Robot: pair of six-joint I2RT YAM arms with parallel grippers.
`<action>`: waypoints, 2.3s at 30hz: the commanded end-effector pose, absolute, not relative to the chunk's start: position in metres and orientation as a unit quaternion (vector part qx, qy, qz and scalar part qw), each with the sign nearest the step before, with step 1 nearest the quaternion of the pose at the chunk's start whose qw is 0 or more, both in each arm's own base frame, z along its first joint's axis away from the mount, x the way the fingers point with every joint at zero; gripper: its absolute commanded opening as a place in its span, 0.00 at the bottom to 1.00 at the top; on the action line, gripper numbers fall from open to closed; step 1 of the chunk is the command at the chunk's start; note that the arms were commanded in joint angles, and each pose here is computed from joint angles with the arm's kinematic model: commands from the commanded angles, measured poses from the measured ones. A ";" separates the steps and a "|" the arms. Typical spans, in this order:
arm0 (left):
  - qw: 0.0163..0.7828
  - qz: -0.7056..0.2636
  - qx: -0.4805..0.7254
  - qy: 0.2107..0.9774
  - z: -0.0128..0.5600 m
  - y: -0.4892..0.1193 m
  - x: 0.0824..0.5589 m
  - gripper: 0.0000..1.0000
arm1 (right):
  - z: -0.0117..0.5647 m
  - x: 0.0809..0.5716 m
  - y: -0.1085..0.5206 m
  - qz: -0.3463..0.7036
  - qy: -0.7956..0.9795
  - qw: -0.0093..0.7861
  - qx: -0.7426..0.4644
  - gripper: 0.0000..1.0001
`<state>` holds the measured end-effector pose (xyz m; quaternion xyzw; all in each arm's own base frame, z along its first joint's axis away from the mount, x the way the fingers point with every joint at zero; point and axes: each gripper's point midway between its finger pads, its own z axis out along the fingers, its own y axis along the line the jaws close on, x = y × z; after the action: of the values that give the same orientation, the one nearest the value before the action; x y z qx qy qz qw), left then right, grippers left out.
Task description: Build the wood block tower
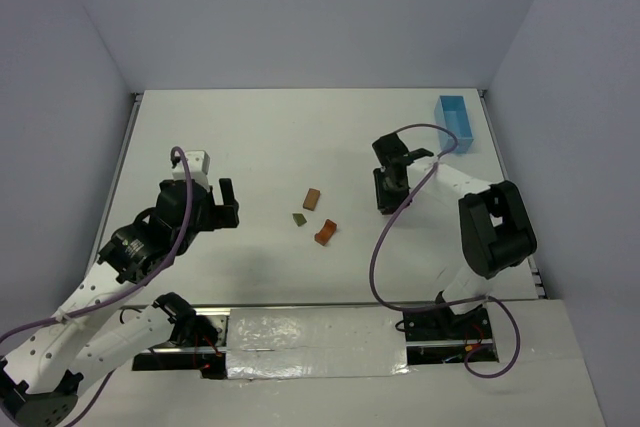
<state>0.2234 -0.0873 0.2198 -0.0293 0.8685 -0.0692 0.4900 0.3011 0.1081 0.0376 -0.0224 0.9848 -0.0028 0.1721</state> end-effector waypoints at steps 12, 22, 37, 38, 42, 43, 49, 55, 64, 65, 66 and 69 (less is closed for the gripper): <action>0.502 -0.083 -0.016 0.861 0.228 -0.094 0.227 0.99 | 0.046 0.327 0.104 -0.017 0.981 0.190 -0.019 0.16; 0.503 -0.086 -0.015 0.860 0.229 -0.095 0.227 0.99 | 0.040 0.327 0.102 -0.017 0.983 0.181 -0.021 0.18; 0.501 -0.088 -0.011 0.861 0.228 -0.096 0.227 1.00 | 0.048 0.321 0.105 0.000 0.982 0.187 -0.036 0.21; 0.501 -0.088 -0.011 0.861 0.228 -0.096 0.227 1.00 | 0.049 0.320 0.104 0.000 0.982 0.187 -0.035 0.21; 0.501 -0.089 -0.009 0.861 0.228 -0.097 0.227 0.99 | 0.051 0.318 0.103 -0.002 0.981 0.187 -0.042 0.23; 0.500 -0.090 -0.007 0.861 0.227 -0.098 0.227 1.00 | 0.051 0.318 0.103 -0.003 0.981 0.187 -0.044 0.23; 0.501 -0.093 -0.005 0.860 0.228 -0.099 0.227 1.00 | 0.049 0.316 0.101 -0.010 0.983 0.177 -0.054 0.20; 0.500 -0.096 0.000 0.861 0.228 -0.100 0.226 1.00 | 0.051 0.317 0.093 -0.031 0.982 0.180 -0.055 0.17; 0.501 -0.097 0.000 0.860 0.228 -0.101 0.226 0.99 | 0.055 0.324 0.099 -0.022 0.980 0.184 -0.066 0.19; 0.501 -0.098 0.002 0.860 0.228 -0.101 0.226 0.99 | 0.055 0.324 0.101 -0.017 0.981 0.183 -0.068 0.19; 0.501 -0.098 0.001 0.860 0.228 -0.101 0.226 1.00 | 0.055 0.324 0.102 -0.016 0.981 0.182 -0.071 0.20; 0.500 -0.098 0.002 0.861 0.228 -0.101 0.226 0.99 | 0.054 0.327 0.104 -0.012 0.981 0.180 -0.078 0.22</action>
<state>0.2219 -0.0975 0.2200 -0.0050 0.8700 -0.0900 0.4847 0.3139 0.0985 0.0407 -0.0679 0.9838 -0.0221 0.1642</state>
